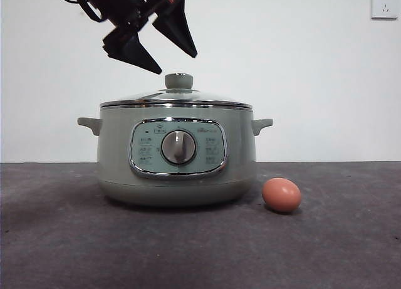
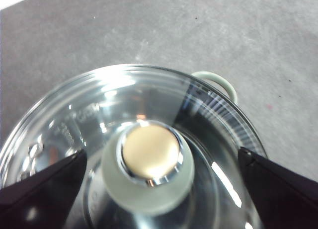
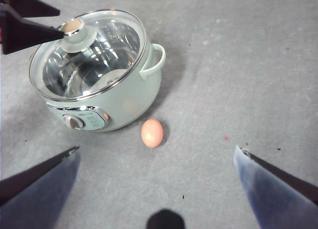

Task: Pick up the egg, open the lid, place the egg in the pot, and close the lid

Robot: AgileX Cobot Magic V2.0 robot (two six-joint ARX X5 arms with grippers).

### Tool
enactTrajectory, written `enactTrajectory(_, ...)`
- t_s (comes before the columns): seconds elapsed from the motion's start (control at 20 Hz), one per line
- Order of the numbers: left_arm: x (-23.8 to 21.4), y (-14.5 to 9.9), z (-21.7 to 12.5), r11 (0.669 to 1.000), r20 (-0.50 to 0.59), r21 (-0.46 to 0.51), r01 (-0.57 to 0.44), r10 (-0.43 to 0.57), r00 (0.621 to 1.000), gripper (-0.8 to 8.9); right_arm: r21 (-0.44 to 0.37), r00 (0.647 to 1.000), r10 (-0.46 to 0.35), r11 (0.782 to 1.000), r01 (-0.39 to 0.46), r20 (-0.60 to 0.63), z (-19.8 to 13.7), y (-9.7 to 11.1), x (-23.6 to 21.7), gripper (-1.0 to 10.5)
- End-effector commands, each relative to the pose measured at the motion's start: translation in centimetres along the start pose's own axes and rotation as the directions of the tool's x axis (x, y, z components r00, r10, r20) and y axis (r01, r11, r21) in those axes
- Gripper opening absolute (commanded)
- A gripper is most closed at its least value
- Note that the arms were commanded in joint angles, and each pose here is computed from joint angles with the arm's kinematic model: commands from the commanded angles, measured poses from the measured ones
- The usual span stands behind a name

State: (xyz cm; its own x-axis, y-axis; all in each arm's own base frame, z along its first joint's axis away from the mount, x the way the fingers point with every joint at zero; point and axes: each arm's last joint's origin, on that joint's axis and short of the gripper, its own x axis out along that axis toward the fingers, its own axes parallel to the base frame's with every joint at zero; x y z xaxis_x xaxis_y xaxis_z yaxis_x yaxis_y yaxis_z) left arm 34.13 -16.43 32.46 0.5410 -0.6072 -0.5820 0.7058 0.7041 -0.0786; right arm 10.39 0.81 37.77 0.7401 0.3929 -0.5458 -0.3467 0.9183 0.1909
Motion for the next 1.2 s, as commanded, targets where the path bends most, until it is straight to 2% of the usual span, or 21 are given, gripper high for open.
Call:
enactTrajectory(0.05,0.9,0.2,0.0,1.000,0.010,0.022,-0.001,0.001,1.000,5.97,0.001,1.000,0.005,1.000,-0.005,-0.006,0.1,-0.1,0.2,5.7)
enactTrajectory(0.45,3.2,0.7,-1.0,1.000,-0.046,0.004,-0.025,0.026,0.999,5.92,0.006,1.000,0.006,1.000,-0.006,-0.018,0.2,-0.2,0.5,5.7)
enactTrajectory(0.5,3.2,0.6,-1.0,0.999,-0.048,0.006,-0.036,0.036,0.998,5.67,0.006,1.000,0.006,1.000,-0.006,-0.018,0.2,-0.2,0.5,5.7)
enactTrajectory(0.6,3.3,0.5,-1.0,0.999,-0.048,0.006,-0.033,0.033,0.998,3.60,0.006,1.000,0.006,1.000,-0.006,-0.018,0.2,-0.2,0.5,5.7)
enactTrajectory(0.7,3.3,0.5,-1.0,1.000,-0.050,-0.001,-0.031,0.031,0.998,2.04,0.004,1.000,0.006,1.000,-0.005,-0.018,0.2,-0.2,0.5,5.7)
enactTrajectory(0.8,3.3,0.4,-1.0,1.000,-0.051,-0.003,-0.029,0.028,0.998,1.16,0.007,1.000,0.006,1.000,-0.006,-0.023,0.3,-0.3,0.7,5.7)
enactTrajectory(0.95,3.3,0.4,-1.0,1.000,-0.053,-0.004,-0.026,0.025,0.998,1.08,0.011,0.999,0.007,1.000,-0.006,-0.032,0.4,-0.4,0.9,5.7)
enactTrajectory(1.1,3.3,0.4,-1.1,1.000,-0.055,-0.005,-0.023,0.022,0.998,-0.12,0.014,0.999,0.007,1.000,-0.007,-0.039,0.4,-0.5,1.1,5.7)
enactTrajectory(1.2,3.3,0.4,-1.0,1.000,-0.054,-0.005,-0.022,0.021,0.998,-0.09,0.016,0.999,0.008,1.000,-0.007,-0.043,0.5,-0.6,1.2,5.7)
